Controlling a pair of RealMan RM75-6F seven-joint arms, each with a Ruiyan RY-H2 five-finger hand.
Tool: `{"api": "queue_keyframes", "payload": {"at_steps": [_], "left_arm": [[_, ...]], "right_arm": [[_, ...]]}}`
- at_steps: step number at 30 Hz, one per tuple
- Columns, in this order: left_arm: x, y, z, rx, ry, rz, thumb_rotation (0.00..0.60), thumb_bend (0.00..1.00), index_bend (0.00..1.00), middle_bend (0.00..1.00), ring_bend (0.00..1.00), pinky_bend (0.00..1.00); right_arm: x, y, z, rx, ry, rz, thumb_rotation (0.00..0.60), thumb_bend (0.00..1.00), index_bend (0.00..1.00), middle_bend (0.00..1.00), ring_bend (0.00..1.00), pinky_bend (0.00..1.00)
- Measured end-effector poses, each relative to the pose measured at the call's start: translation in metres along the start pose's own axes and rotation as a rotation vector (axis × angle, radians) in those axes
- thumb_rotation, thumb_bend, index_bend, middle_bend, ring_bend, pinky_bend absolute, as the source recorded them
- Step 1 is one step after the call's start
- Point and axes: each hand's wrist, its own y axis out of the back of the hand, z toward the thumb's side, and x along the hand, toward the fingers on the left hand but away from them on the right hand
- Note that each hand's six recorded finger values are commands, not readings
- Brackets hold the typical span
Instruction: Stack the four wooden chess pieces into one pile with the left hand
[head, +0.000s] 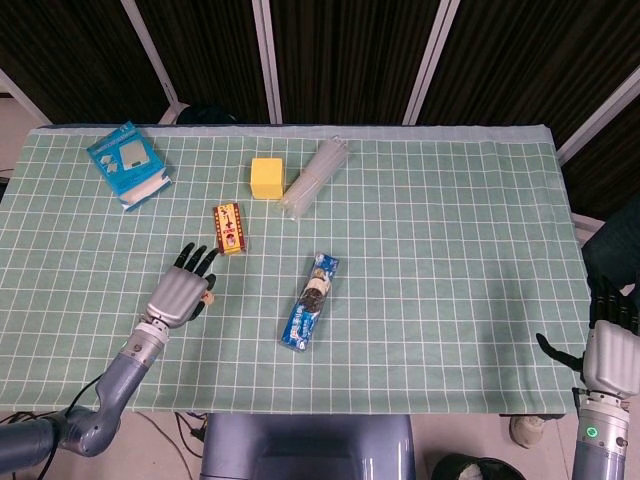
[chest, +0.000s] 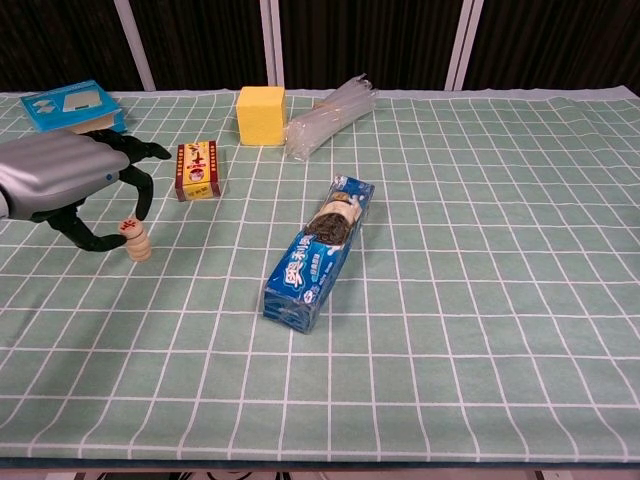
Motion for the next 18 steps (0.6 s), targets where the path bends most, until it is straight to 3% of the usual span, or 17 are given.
{"api": "queue_keyframes", "payload": {"at_steps": [18], "left_arm": [[0.0004,-0.0002,0.0009,0.016,0.005,-0.003,0.600,0.32,0.47,0.03,0.00,0.00]], "right_arm": [[0.0000,0.0000,0.0000,0.006,0.001,0.000,0.600,0.23,0.00,0.01,0.00,0.00]]}}
